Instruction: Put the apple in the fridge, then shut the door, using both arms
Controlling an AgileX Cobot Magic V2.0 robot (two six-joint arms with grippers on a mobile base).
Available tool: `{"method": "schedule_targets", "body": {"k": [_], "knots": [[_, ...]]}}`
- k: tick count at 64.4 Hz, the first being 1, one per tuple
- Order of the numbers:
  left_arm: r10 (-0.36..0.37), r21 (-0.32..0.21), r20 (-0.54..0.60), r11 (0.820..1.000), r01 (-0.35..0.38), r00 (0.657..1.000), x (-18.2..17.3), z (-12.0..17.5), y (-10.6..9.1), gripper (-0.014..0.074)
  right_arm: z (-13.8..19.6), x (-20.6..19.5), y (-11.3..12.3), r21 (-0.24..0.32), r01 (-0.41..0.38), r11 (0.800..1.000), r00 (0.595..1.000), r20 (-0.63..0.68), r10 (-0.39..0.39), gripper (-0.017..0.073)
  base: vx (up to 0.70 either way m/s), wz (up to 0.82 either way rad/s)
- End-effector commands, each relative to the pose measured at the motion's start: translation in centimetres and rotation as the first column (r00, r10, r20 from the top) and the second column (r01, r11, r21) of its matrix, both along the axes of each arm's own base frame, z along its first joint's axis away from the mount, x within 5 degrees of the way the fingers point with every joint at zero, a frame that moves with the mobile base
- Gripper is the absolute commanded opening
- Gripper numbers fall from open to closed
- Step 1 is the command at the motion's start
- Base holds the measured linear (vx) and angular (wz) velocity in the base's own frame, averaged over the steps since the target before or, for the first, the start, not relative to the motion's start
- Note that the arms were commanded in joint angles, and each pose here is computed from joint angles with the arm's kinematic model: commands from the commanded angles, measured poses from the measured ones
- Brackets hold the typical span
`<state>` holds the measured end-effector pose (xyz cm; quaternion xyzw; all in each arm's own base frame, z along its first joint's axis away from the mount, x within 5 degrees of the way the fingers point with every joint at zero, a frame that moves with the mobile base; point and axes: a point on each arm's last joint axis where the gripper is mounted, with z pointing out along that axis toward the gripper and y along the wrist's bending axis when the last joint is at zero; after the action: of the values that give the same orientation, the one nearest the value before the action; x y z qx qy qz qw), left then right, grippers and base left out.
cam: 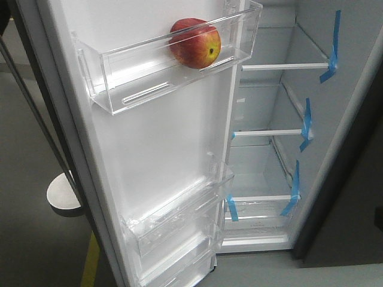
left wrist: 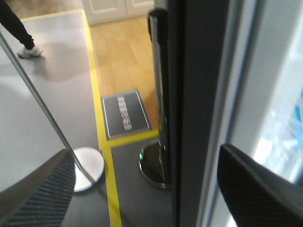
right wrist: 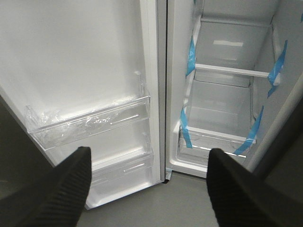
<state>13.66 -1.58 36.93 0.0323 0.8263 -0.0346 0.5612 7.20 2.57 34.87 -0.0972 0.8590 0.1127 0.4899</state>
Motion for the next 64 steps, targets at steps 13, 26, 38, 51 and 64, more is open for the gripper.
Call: {"method": "schedule_targets", "body": {"k": [13,26,38,51,64], "knots": [[0.103,-0.088,0.291,0.993,-0.081,0.951,3.2,4.3,0.3,0.0538,1.2,0.3,0.0,0.015,0.008,1.000,0.997,0.079,-0.009,0.0490,0.00,0.00],[0.112,-0.057,0.211,0.993,-0.102,0.971,9.1,5.1,-0.4,0.0538,1.2,0.3,0.0,0.015,0.008,1.000,0.997,0.079,-0.009,0.0490,0.00,0.00],[0.163,-0.076,0.177,0.985,-0.152,0.971,13.6,6.5,-0.2,0.0538,1.2,0.3,0.0,0.015,0.008,1.000,0.997,0.079,-0.009,0.0490,0.00,0.00],[0.250,-0.146,0.129,0.962,-0.231,0.960,17.3,6.8,1.1,0.0538,1.2,0.3,0.0,0.015,0.008,1.000,0.997,0.079,-0.009,0.0490,0.00,0.00],[0.257,-0.218,0.029,0.945,-0.245,0.966,19.8,5.0,0.7,0.0537,1.2,0.3,0.0,0.015,0.008,1.000,0.997,0.079,-0.009,0.0490,0.00,0.00]]}}
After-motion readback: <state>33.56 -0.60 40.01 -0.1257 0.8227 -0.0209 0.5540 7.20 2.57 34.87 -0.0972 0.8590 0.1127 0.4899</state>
